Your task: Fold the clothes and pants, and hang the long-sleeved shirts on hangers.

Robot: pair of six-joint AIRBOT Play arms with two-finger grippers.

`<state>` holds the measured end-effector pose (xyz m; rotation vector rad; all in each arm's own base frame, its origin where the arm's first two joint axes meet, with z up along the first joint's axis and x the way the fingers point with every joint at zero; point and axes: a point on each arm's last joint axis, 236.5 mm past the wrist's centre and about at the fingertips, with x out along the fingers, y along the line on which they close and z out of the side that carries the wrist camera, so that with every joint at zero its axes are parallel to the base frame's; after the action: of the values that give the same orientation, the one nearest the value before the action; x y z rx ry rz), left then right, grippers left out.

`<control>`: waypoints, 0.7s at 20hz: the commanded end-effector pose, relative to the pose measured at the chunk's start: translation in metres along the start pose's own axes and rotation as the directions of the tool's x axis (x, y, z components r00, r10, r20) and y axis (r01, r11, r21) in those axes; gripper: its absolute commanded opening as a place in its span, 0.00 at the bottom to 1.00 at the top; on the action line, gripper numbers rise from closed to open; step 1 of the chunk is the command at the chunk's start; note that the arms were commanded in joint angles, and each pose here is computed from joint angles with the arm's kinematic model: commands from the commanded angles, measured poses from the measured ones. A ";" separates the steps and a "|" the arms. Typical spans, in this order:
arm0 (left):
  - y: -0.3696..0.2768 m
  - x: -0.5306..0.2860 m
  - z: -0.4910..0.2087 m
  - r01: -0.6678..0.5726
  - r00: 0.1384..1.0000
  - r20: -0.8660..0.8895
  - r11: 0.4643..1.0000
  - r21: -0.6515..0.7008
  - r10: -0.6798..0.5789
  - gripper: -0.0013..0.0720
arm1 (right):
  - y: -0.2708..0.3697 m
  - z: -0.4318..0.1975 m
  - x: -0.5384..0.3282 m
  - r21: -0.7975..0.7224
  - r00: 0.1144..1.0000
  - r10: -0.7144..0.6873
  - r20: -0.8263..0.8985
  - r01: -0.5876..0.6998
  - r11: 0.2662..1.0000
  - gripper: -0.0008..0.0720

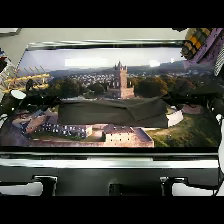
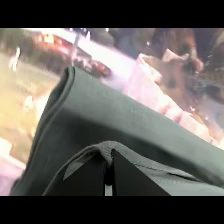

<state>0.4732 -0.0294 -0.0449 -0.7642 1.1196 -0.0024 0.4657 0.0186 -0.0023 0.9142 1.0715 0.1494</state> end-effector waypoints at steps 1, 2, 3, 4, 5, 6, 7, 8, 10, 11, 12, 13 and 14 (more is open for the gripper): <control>0.006 0.021 0.008 -0.029 0.999 -0.029 0.999 0.032 0.029 0.04 | -0.011 0.012 0.012 0.025 1.000 -0.025 0.015 0.024 0.999 0.06; 0.010 0.028 0.007 -0.033 0.999 -0.040 0.999 0.026 0.035 0.04 | -0.016 0.014 0.016 0.042 0.999 -0.031 0.017 0.030 0.999 0.06; 0.012 0.033 0.006 -0.037 0.998 -0.050 0.999 0.022 0.038 0.04 | -0.020 0.014 0.020 0.052 0.999 -0.035 0.015 0.034 0.998 0.06; 0.014 0.039 0.004 -0.039 0.997 -0.062 0.999 0.019 0.040 0.04 | -0.024 0.013 0.025 0.061 0.999 -0.037 0.006 0.037 0.997 0.06; 0.015 0.044 0.001 -0.042 0.996 -0.072 0.999 0.020 0.043 0.04 | -0.027 0.010 0.030 0.061 0.999 -0.045 -0.007 0.045 0.997 0.06; 0.015 0.048 -0.002 -0.044 0.996 -0.082 0.999 0.024 0.046 0.04 | -0.028 0.005 0.037 0.057 0.999 -0.047 -0.025 0.049 0.997 0.06; 0.014 0.051 -0.005 -0.045 0.995 -0.089 0.999 0.027 0.047 0.04 | -0.027 -0.001 0.043 0.050 0.998 -0.048 -0.043 0.050 0.998 0.06; 0.014 0.052 -0.006 -0.045 0.995 -0.091 0.999 0.027 0.048 0.05 | -0.026 -0.004 0.047 0.043 0.997 -0.048 -0.053 0.051 0.998 0.07; 0.012 0.045 0.000 -0.041 0.996 -0.081 0.999 0.031 0.044 0.40 | -0.024 -0.005 0.040 0.043 0.997 -0.038 -0.073 0.042 0.998 0.28; 0.010 0.038 0.005 -0.042 0.996 -0.076 0.998 0.043 0.045 0.46 | -0.023 -0.003 0.029 0.048 0.996 -0.027 -0.085 0.031 0.998 0.42; 0.009 0.029 0.011 -0.051 0.996 -0.069 0.996 0.067 0.055 0.46 | -0.026 0.003 0.013 0.045 0.995 -0.027 -0.092 0.031 0.999 0.50; 0.009 0.016 0.017 -0.069 0.995 -0.060 0.992 0.101 0.075 0.46 | -0.033 0.009 -0.003 0.035 0.994 -0.047 -0.097 0.050 0.998 0.54; 0.009 0.003 0.024 -0.093 0.994 -0.049 0.985 0.143 0.101 0.46 | -0.046 0.014 -0.020 0.031 0.992 -0.077 -0.102 0.081 0.996 0.64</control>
<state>0.4946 -0.0258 -0.0661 -0.6748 1.1852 -0.0207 0.4721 -0.0002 -0.0298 0.9321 1.1493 0.1173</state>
